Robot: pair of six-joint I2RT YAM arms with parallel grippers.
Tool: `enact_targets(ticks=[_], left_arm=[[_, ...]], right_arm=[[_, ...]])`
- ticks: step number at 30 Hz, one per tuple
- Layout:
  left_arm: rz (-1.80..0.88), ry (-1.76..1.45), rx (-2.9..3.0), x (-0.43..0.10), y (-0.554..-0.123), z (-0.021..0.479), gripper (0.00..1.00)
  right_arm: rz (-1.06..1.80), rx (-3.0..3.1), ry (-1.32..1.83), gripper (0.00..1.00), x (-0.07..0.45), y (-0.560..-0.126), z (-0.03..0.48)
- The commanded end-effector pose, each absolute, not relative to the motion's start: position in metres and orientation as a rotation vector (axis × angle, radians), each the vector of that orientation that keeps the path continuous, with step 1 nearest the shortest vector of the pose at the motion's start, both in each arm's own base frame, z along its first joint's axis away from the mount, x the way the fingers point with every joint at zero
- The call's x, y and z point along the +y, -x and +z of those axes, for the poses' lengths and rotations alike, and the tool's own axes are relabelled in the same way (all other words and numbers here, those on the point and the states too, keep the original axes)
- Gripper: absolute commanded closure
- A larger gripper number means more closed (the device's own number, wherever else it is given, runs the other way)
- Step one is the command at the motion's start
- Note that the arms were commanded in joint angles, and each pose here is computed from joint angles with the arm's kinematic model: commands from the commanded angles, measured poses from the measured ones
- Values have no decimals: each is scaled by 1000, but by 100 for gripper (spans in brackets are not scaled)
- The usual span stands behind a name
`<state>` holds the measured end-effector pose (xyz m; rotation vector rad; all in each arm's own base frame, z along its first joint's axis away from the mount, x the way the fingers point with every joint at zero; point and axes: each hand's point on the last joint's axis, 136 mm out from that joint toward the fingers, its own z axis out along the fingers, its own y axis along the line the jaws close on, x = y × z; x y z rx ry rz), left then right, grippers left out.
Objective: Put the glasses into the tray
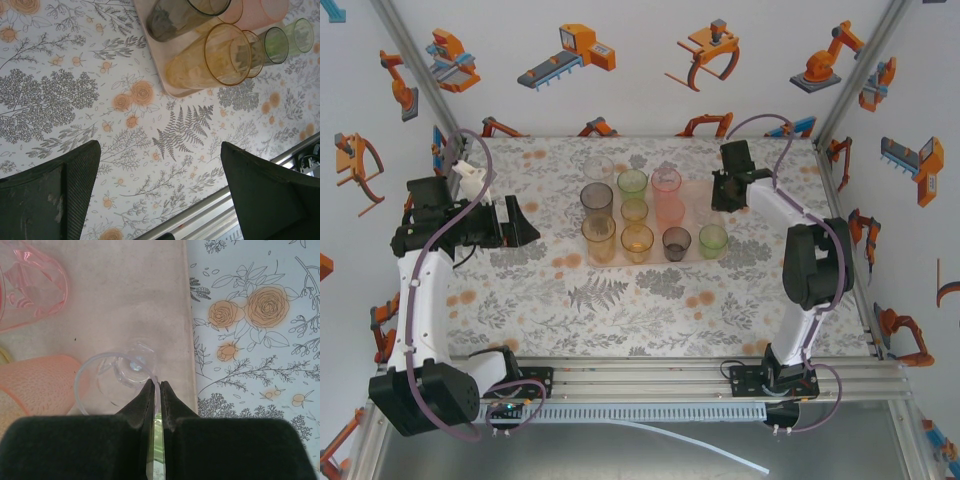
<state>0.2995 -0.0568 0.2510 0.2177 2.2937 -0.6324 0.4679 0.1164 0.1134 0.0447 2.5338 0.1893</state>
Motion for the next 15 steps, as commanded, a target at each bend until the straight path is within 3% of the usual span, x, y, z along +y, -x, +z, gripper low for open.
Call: enact_targets(ticks=[1, 15], left_arm=[[-656, -236, 2262, -62, -295, 257, 3], [-656, -239, 2263, -62, -294, 256, 3]], right_arm=[[173, 2527, -41, 89, 118, -475, 118], [141, 2534, -45, 87, 114, -477, 112]])
